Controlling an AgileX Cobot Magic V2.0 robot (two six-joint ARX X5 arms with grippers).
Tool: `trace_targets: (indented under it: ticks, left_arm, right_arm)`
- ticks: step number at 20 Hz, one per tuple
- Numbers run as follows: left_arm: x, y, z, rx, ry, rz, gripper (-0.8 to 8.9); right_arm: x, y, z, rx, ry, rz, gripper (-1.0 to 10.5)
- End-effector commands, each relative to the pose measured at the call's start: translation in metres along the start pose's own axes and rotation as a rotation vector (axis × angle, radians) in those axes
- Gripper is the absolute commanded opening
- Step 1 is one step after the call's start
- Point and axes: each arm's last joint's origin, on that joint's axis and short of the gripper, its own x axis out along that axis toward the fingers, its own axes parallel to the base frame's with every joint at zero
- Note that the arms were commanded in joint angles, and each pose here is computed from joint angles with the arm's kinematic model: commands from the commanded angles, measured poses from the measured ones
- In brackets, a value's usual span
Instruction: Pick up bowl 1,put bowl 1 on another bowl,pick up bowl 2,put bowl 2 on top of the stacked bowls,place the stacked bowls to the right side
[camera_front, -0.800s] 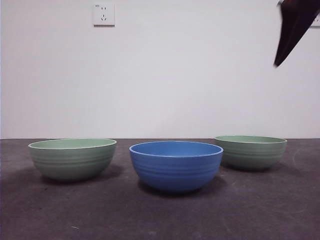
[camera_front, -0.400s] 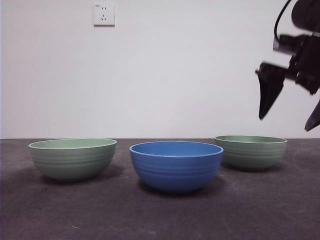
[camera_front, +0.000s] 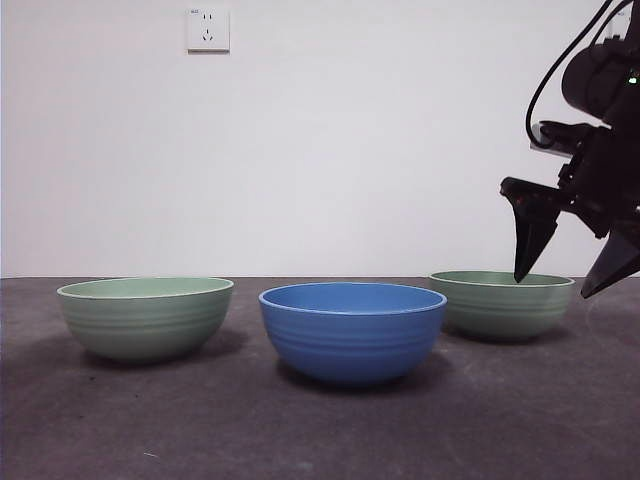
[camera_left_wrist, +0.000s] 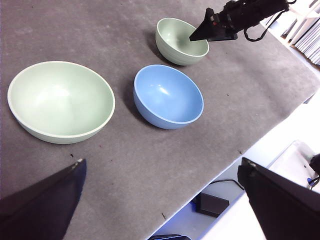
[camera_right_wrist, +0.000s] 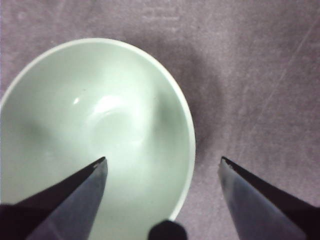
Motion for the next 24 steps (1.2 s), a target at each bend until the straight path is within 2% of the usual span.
trace_targets:
  ticks: [1, 5, 7, 10, 12, 18, 21, 24]
  left_arm:
    - [-0.001, 0.0, 0.001, 0.005, -0.009, -0.001, 6.59]
    - [0.0, 0.0, 0.001, 0.005, -0.009, -0.001, 6.59]
    - [-0.001, 0.0, 0.001, 0.006, -0.009, 0.0, 6.59]
    - [-0.001, 0.0, 0.001, 0.006, -0.009, 0.0, 6.59]
    - [-0.001, 0.0, 0.001, 0.006, -0.009, 0.0, 6.59]
    - [0.0, 0.0, 0.001, 0.006, -0.009, 0.001, 6.59]
    - [0.0, 0.0, 0.001, 0.006, -0.009, 0.001, 6.59]
    - [-0.001, 0.0, 0.001, 0.006, -0.009, 0.001, 6.59]
  right_arm:
    - [0.009, -0.001, -0.001, 0.027, 0.015, -0.005, 2.8]
    - [0.015, -0.002, -0.002, 0.032, 0.027, -0.005, 2.3]
    - [0.015, -0.002, 0.0, 0.029, 0.006, -0.002, 1.0]
    - [0.015, -0.002, 0.0, 0.038, 0.002, -0.003, 0.7]
    - [0.014, -0.002, 0.0, 0.037, -0.001, -0.002, -0.1]
    - [-0.008, 0.003, 0.006, 0.026, -0.058, 0.01, -0.1]
    - [-0.041, 0.017, 0.007, -0.003, -0.102, 0.04, -0.1]
    - [-0.069, 0.044, 0.0, -0.069, -0.111, 0.128, -0.1]
